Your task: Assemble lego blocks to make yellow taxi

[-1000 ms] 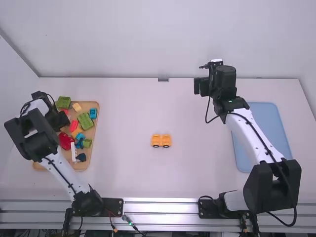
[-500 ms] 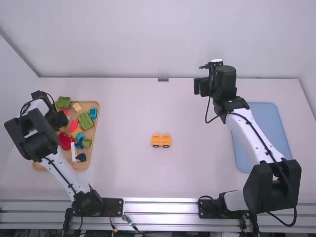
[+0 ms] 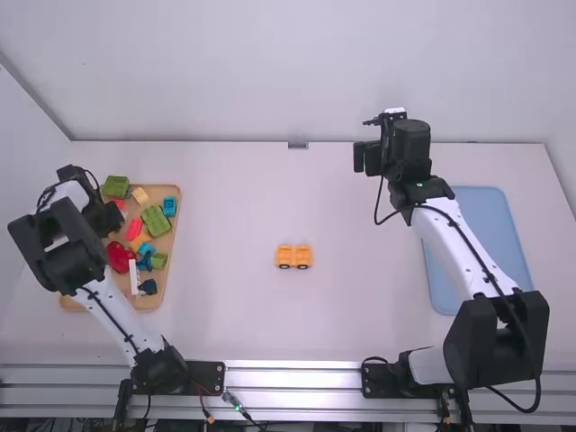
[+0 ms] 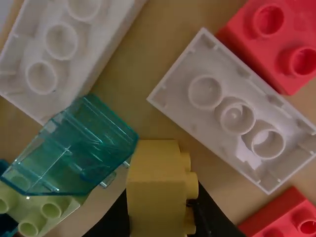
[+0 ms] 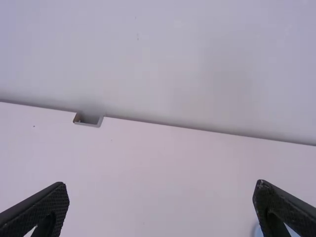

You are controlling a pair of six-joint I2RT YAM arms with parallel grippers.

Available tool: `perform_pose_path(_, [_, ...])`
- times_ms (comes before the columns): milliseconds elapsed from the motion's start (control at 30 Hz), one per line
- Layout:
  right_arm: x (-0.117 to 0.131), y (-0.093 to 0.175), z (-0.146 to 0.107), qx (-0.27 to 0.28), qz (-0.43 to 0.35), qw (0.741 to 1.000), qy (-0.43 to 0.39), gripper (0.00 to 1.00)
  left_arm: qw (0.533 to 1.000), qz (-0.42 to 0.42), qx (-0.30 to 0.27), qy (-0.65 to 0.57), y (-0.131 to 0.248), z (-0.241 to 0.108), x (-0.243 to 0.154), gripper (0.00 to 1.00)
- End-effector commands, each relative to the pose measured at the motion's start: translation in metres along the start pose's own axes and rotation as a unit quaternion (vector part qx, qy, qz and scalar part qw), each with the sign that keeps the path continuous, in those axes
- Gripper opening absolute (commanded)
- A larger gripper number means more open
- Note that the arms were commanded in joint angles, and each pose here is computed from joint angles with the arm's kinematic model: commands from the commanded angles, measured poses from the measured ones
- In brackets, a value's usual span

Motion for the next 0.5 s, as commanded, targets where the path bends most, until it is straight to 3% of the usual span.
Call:
perform_pose_path(0, [0.003,0.001,0.015,-0.015,0.002,1.0,-0.001,0.99,1.0,0.0,0.021,-0.002,-0.013,-0.012,-0.002,0.14])
perform_pose_path(233, [0.003,0.001,0.015,-0.015,0.003,1.0,-0.001,0.99,1.0,0.0,0.022,0.0,-0.007,-0.013,-0.003,0.02])
perform_pose_path(467, [0.004,0.001,0.015,-0.015,0.006,1.0,-0.002,0.99,1.0,0.0,0.003,0.004,0.014,-0.006,-0.009,0.02])
Point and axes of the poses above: each hand's point on the last joint's axis, 136 mm out from that joint toward the fingers, its own y axis back along the fingers, its own x axis along the line the jaws close on, z = x × y, the point moved 1 cm from there along y, back along the fingers, and after that the axes turned 7 degrees about -y, right-handed, at the moved point
